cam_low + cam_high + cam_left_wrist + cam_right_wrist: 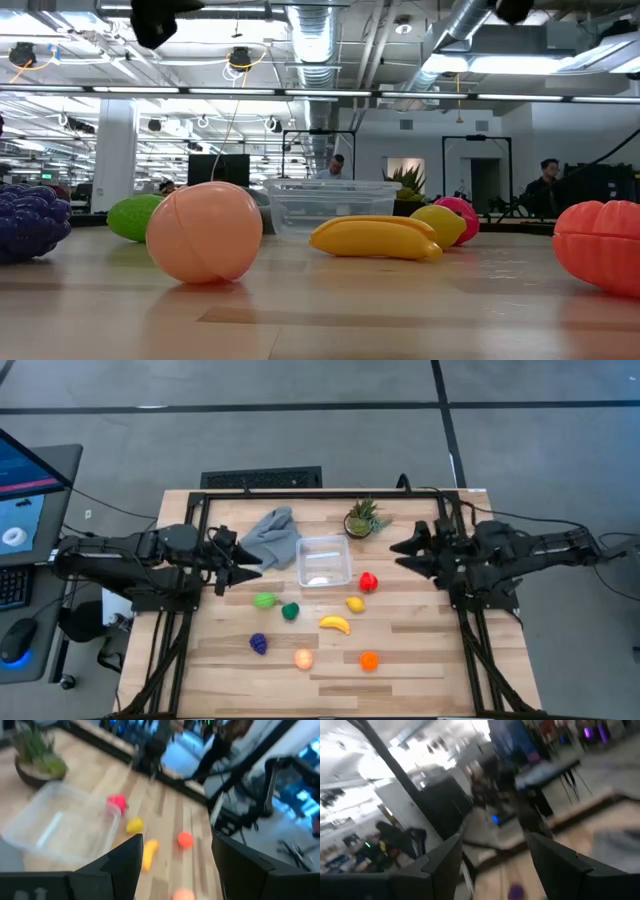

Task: Pick and placing Produce into tupperware
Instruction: Put the green melon into the transparent bin

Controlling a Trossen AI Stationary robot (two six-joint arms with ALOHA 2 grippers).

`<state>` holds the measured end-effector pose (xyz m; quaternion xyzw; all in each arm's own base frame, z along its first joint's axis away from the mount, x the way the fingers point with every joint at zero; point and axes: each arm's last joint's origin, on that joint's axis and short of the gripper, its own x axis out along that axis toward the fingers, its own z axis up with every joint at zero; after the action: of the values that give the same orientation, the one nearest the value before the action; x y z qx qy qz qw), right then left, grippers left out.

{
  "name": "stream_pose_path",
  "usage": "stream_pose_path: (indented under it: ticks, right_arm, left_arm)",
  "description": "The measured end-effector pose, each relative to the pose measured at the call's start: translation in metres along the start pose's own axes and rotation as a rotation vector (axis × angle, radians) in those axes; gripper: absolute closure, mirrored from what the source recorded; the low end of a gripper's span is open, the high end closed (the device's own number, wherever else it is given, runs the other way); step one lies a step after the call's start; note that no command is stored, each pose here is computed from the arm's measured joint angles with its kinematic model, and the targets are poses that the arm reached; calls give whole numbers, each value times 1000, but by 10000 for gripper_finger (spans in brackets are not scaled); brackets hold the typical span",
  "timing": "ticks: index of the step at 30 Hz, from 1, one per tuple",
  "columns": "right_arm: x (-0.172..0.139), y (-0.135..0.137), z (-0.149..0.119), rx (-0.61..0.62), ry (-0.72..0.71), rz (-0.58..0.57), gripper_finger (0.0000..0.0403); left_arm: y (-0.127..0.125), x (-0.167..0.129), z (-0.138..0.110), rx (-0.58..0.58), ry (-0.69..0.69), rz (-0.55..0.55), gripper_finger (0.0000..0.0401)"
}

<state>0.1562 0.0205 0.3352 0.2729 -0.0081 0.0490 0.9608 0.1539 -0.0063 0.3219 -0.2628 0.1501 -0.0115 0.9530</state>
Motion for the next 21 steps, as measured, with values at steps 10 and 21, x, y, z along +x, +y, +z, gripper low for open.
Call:
stream_pose_path:
  ticks: [10,21]
  right_arm:
    - [28,-9,-31,110,214,-97,148]
    - [46,-16,-47,92,319,-90,148]
  left_arm:
    - [6,16,-27,-61,310,49,175]
    - [18,38,-50,184,563,151,175]
